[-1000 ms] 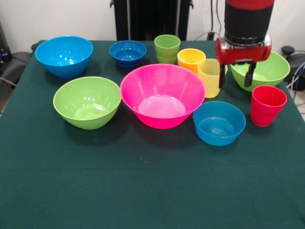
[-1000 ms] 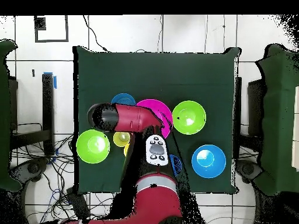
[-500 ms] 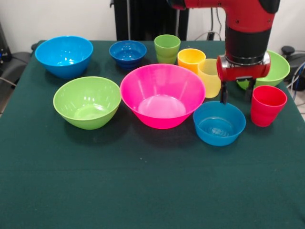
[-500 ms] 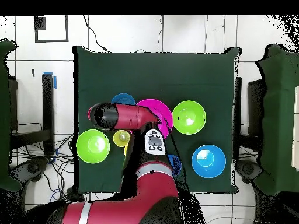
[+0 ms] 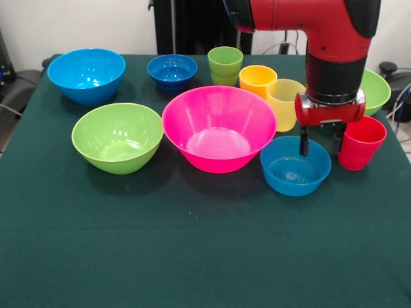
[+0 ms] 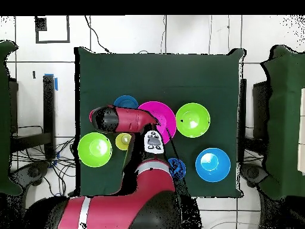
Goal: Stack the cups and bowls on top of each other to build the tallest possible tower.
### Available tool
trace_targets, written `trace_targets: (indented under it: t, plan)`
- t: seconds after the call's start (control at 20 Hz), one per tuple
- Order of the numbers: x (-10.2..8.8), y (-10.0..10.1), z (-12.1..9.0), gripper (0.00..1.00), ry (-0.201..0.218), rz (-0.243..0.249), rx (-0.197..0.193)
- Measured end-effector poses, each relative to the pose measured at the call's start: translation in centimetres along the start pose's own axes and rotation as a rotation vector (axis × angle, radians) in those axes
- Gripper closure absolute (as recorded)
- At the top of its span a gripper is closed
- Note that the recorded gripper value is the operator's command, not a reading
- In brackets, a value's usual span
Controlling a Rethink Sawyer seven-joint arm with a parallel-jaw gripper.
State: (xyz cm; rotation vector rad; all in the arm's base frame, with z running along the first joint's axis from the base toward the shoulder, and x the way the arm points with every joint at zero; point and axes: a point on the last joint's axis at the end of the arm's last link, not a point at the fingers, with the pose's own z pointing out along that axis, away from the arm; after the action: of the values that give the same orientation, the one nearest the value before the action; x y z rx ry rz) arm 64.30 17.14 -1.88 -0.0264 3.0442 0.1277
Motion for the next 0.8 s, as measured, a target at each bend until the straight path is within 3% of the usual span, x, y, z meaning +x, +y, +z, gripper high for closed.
trace_targets:
  t: [0.8]
  plan:
    - [0.3,-0.3,2.1,0.00,-0.003,-0.003,0.015]
